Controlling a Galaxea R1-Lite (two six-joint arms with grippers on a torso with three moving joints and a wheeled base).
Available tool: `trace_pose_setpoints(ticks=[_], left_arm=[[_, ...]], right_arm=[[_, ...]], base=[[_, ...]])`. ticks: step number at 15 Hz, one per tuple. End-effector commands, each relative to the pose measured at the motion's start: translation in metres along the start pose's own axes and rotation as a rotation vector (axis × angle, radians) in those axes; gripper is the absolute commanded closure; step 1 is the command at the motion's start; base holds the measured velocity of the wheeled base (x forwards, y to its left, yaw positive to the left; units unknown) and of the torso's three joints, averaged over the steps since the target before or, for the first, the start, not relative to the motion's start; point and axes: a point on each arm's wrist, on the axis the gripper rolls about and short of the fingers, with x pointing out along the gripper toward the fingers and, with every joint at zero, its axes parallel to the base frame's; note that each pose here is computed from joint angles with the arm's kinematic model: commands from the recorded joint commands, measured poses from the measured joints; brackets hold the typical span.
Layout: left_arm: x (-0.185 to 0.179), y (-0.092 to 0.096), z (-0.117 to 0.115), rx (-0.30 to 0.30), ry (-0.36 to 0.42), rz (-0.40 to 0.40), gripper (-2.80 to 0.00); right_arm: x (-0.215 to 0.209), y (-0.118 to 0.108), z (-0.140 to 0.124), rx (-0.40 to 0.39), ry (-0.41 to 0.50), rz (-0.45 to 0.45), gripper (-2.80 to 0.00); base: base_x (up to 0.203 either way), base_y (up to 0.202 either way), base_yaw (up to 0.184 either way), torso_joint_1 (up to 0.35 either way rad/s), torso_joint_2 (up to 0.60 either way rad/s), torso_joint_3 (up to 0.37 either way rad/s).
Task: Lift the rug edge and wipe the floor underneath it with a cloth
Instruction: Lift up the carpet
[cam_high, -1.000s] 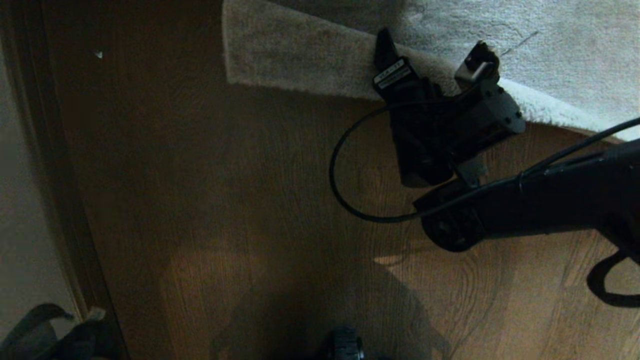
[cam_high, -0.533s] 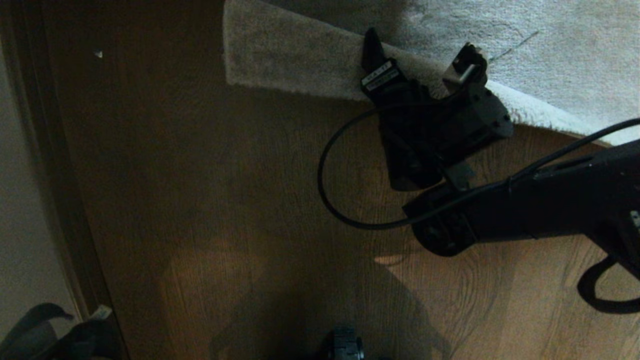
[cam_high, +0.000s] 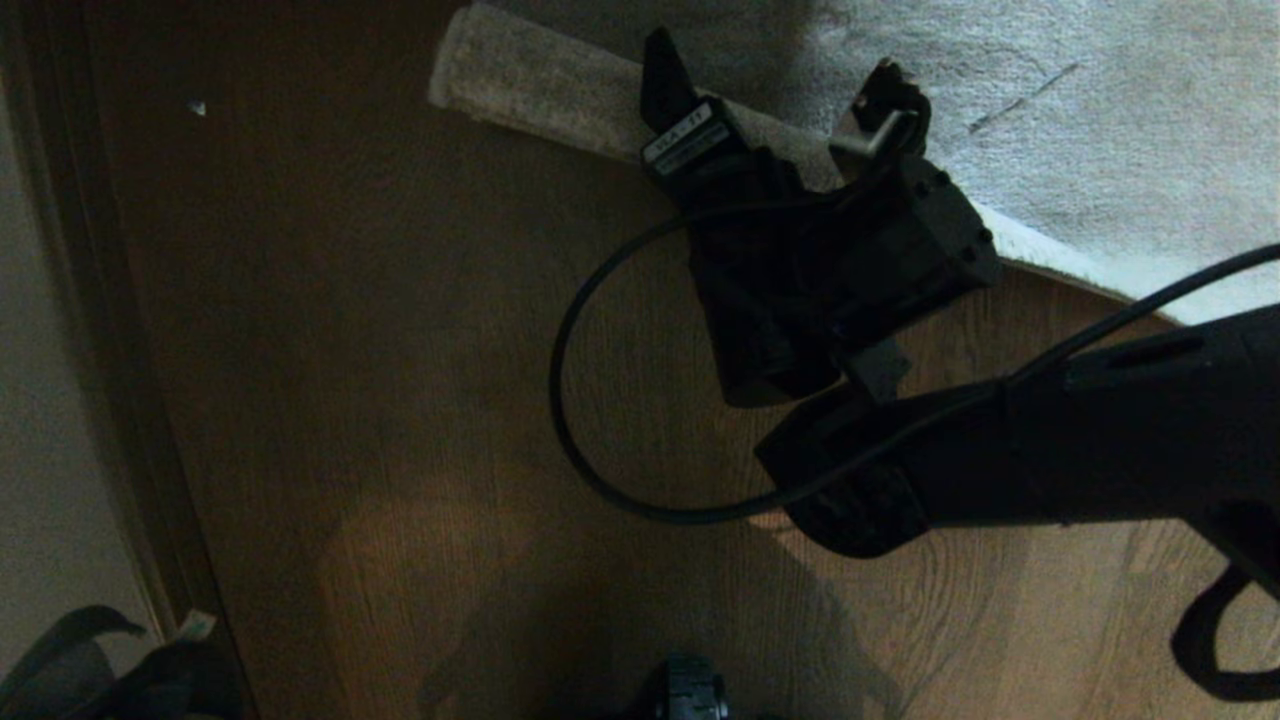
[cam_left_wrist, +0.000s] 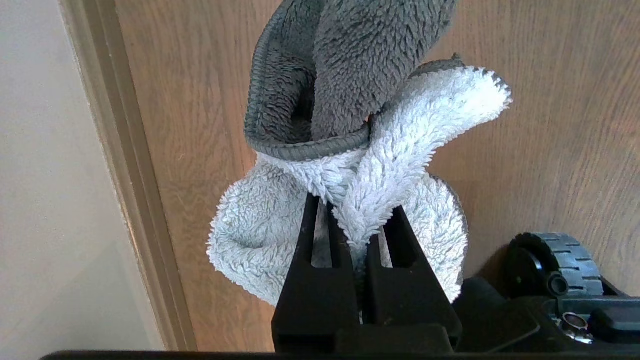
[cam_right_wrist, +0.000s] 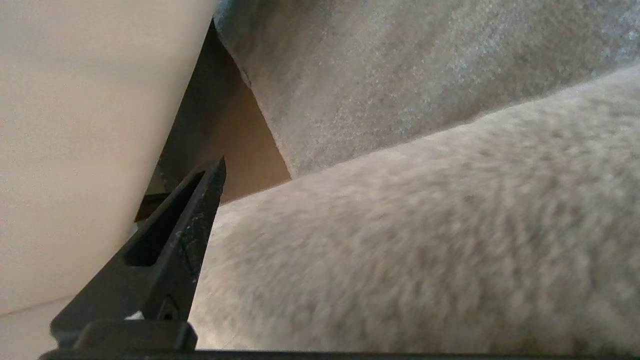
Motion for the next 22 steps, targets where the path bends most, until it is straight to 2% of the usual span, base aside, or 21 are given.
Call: trace_pose_setpoints(ticks=[1, 3, 7, 8, 12, 15, 17, 20, 22], left_arm=[[0.0, 0.0, 0.0, 0.0, -0.001, 0.0, 0.0], [0.0, 0.0, 0.0, 0.0, -0.001, -0.001, 0.0], [0.0, 0.0, 0.0, 0.0, -0.001, 0.0, 0.0], [0.0, 0.0, 0.0, 0.0, -0.001, 0.0, 0.0], [0.0, 0.0, 0.0, 0.0, -0.001, 0.0, 0.0], [0.0, 0.0, 0.0, 0.0, -0.001, 0.0, 0.0], [0.0, 0.0, 0.0, 0.0, -0.001, 0.0, 0.0], [0.0, 0.0, 0.0, 0.0, -0.001, 0.0, 0.0], [0.0, 0.0, 0.0, 0.0, -0.001, 0.0, 0.0]], right_arm=[[-0.01, 0.017, -0.005, 0.033, 0.018, 0.023, -2.8], [-0.018, 0.026, -0.012, 0.048, 0.04, 0.034, -2.8], [-0.026, 0.022, -0.032, 0.044, 0.073, 0.024, -2.8], [-0.027, 0.021, -0.034, 0.071, 0.07, 0.024, -2.8], [-0.025, 0.023, -0.029, 0.306, 0.007, 0.048, -2.8], [-0.025, 0.023, -0.029, 0.46, 0.006, 0.05, -2.8], [-0.024, 0.023, -0.031, 0.508, 0.003, 0.054, -2.8], [-0.025, 0.024, -0.038, 0.528, 0.007, 0.056, -2.8], [-0.026, 0.03, -0.043, 0.591, 0.005, 0.065, -2.8]], base=[[0.0, 0.0, 0.0, 0.0, 0.0, 0.0], [0.0, 0.0, 0.0, 0.0, 0.0, 0.0], [0.0, 0.0, 0.0, 0.0, 0.0, 0.0], [0.0, 0.0, 0.0, 0.0, 0.0, 0.0], [0.0, 0.0, 0.0, 0.0, 0.0, 0.0], [0.0, 0.0, 0.0, 0.0, 0.0, 0.0], [0.0, 0.0, 0.0, 0.0, 0.0, 0.0], [0.0, 0.0, 0.0, 0.0, 0.0, 0.0], [0.0, 0.0, 0.0, 0.0, 0.0, 0.0]])
